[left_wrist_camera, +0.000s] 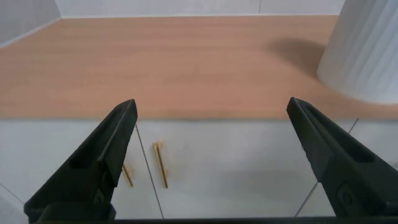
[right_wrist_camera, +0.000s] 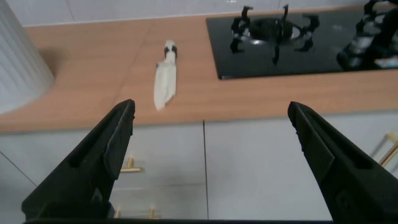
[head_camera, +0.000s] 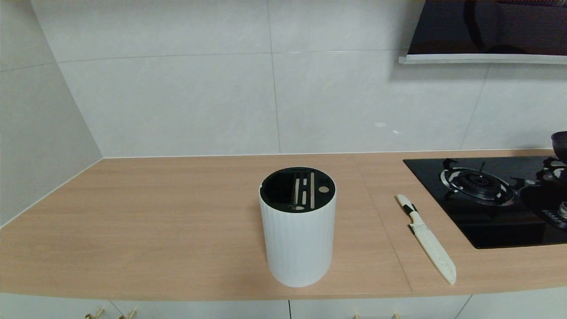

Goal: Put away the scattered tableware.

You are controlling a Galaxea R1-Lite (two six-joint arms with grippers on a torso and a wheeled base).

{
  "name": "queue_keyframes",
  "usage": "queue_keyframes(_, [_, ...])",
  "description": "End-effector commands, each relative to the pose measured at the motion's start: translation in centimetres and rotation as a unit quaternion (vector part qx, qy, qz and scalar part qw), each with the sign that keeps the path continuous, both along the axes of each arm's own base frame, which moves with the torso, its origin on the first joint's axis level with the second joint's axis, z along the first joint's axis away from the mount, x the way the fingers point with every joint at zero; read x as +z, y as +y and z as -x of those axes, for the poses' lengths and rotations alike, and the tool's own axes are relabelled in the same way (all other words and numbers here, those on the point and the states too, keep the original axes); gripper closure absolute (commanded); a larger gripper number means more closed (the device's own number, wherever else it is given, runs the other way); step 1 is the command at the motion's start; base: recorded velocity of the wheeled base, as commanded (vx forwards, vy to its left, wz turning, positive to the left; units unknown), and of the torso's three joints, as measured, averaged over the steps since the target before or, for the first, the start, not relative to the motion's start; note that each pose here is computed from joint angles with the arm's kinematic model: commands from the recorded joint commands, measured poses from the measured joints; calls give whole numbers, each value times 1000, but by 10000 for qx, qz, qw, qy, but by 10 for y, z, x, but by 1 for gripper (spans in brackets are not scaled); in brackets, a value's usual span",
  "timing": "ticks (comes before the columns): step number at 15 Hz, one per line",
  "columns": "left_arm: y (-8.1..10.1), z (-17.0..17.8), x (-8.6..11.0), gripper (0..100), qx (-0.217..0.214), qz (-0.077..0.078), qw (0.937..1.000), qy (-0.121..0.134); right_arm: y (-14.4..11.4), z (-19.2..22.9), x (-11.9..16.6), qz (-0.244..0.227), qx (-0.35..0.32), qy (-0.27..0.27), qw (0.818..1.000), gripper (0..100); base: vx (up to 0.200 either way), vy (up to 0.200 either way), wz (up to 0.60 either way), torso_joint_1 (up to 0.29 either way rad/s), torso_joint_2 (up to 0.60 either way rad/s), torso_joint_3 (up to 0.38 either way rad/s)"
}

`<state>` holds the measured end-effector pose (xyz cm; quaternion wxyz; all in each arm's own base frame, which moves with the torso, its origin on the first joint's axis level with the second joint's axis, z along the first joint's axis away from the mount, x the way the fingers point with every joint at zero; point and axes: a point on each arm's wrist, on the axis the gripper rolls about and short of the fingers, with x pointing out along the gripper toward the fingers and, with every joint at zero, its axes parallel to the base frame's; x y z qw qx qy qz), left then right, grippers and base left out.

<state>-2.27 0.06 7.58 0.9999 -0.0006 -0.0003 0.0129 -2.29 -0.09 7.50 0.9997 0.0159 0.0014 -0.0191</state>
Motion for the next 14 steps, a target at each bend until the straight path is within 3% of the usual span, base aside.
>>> queue_keyframes(1, [0,0,0,0,2,1,10000,-5,0,0,0,-1,-1,6,10000,0,0,0,0,276,-579,-310])
queue_keyframes(5, [0,0,0,0,2,1,10000,3,0,0,0,-1,-1,6,10000,0,0,0,0,173,-372,-196])
queue_keyframes(14, [0,0,0,0,2,1,10000,3,0,0,0,-1,-1,6,10000,0,0,0,0,21,-37,-22])
